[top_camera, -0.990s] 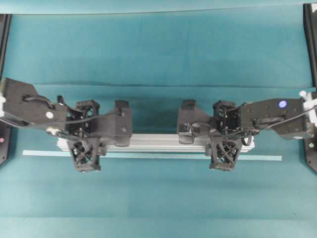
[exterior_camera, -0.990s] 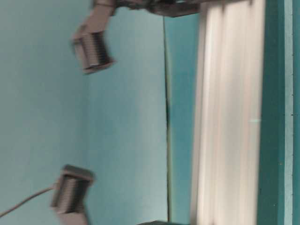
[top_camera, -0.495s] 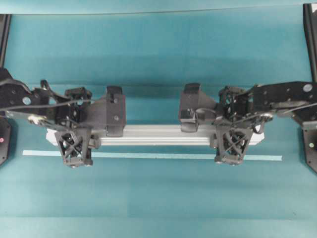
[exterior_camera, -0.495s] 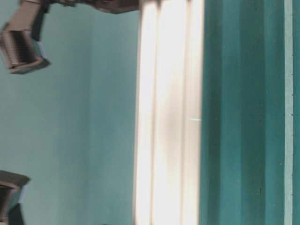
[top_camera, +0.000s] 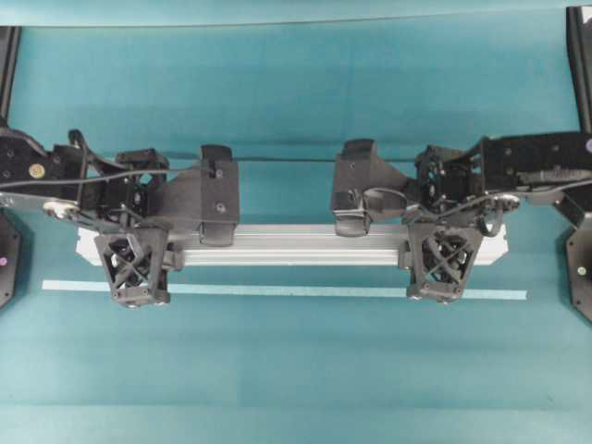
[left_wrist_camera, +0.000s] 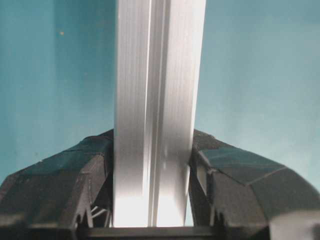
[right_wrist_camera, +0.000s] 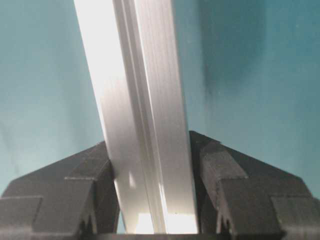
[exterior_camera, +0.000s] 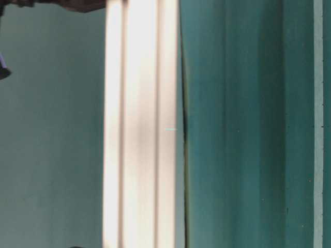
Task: Lift the metal rail with both hands.
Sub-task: 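Raise both grippers together, lifting the rail off the table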
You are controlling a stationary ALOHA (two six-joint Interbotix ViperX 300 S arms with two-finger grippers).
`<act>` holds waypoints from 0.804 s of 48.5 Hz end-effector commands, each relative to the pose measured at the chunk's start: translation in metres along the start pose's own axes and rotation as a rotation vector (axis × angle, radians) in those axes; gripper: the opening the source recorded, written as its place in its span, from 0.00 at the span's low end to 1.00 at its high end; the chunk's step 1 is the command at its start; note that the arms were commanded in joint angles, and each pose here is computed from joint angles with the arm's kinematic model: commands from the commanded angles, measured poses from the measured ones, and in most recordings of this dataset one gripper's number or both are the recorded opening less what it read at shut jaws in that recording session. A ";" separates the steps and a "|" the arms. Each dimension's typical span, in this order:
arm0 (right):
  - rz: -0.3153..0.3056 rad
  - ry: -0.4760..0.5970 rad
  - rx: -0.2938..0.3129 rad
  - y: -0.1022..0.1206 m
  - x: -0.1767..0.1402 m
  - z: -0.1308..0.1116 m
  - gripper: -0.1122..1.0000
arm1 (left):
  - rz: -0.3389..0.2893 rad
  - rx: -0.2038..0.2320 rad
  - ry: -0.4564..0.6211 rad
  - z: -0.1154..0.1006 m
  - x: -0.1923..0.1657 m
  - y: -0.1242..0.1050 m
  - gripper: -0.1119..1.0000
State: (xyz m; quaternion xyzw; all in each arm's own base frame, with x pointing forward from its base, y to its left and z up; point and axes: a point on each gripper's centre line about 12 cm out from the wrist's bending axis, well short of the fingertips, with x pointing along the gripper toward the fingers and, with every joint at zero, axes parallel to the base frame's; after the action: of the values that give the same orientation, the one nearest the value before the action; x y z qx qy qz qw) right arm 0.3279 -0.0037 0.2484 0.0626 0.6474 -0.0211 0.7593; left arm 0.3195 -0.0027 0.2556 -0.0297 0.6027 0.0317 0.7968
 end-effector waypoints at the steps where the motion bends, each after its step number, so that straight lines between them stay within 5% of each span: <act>1: 0.004 -0.025 0.014 -0.001 -0.020 0.006 0.40 | -0.002 -0.013 -0.058 0.007 -0.025 0.003 0.43; 16: 0.005 -0.013 0.068 -0.002 -0.055 0.014 0.40 | 0.002 -0.025 -0.077 0.012 -0.052 0.009 0.43; 39: 0.005 -0.014 0.073 0.000 -0.084 0.015 0.40 | 0.003 -0.031 -0.075 0.018 -0.089 0.009 0.43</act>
State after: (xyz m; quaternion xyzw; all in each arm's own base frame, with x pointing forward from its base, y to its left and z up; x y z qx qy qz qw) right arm 0.3311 -0.0079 0.3186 0.0752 0.6521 -0.0311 0.7538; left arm 0.3149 0.0060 0.3216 -0.0374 0.5993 0.0413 0.7986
